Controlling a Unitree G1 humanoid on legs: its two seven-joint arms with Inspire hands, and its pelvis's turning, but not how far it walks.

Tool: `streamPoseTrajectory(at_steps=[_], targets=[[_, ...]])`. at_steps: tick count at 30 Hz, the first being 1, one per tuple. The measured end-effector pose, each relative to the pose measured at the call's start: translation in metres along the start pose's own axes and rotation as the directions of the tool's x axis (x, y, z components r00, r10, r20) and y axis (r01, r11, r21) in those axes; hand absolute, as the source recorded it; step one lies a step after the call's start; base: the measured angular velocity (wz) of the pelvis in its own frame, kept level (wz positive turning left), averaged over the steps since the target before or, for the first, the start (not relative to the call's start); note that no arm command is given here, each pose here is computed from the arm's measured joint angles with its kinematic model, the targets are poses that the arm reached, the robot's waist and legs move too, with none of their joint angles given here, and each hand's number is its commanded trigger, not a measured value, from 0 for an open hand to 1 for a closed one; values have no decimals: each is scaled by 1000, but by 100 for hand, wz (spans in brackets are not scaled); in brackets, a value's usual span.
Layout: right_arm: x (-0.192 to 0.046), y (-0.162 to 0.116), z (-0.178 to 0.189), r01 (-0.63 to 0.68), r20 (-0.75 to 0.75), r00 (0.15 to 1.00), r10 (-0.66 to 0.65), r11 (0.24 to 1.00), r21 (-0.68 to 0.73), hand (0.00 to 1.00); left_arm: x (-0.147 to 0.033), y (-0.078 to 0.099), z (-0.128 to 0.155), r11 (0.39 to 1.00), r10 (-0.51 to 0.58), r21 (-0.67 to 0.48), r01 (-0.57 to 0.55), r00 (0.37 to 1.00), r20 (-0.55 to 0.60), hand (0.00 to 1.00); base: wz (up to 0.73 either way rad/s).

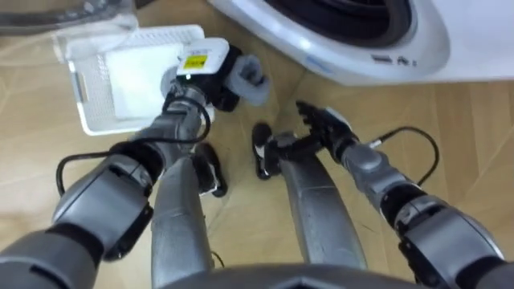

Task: Put towel into washing machine

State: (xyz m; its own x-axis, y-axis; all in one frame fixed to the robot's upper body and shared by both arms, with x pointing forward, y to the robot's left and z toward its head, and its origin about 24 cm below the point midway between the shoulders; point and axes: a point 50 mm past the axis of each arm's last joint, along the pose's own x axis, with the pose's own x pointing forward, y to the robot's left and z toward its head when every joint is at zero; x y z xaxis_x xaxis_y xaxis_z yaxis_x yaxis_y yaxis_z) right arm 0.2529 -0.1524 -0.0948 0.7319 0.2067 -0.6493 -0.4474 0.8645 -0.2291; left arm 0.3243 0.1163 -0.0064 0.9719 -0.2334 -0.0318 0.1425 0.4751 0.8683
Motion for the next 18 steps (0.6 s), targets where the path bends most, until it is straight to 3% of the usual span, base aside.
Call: streamPoseTrajectory(at_steps=[4,7,11,13,18], targets=[[-1,3,-2,-21,-2,1000,21,1000,-7,0,2,6,11,979,38,-199,-39,999,-9,100,6],[1,2,6,-40,24,999,41,998,-40,0,1,5,19,906,2,-423,-11,1000,-23,100,11],[2,5,12,-64,49,997,66,997,-48,0,-4,-5,21,758,-122,-647,85,992,-12,100,12],[2,3,15,-68,51,996,69,997,-34,0,-7,-11,25,697,-175,-702,146,984,32,100,14],[1,13,5,-101,4,995,101,995,-29,0,-22,-30,30,467,-309,-835,290,939,153,100,5]])
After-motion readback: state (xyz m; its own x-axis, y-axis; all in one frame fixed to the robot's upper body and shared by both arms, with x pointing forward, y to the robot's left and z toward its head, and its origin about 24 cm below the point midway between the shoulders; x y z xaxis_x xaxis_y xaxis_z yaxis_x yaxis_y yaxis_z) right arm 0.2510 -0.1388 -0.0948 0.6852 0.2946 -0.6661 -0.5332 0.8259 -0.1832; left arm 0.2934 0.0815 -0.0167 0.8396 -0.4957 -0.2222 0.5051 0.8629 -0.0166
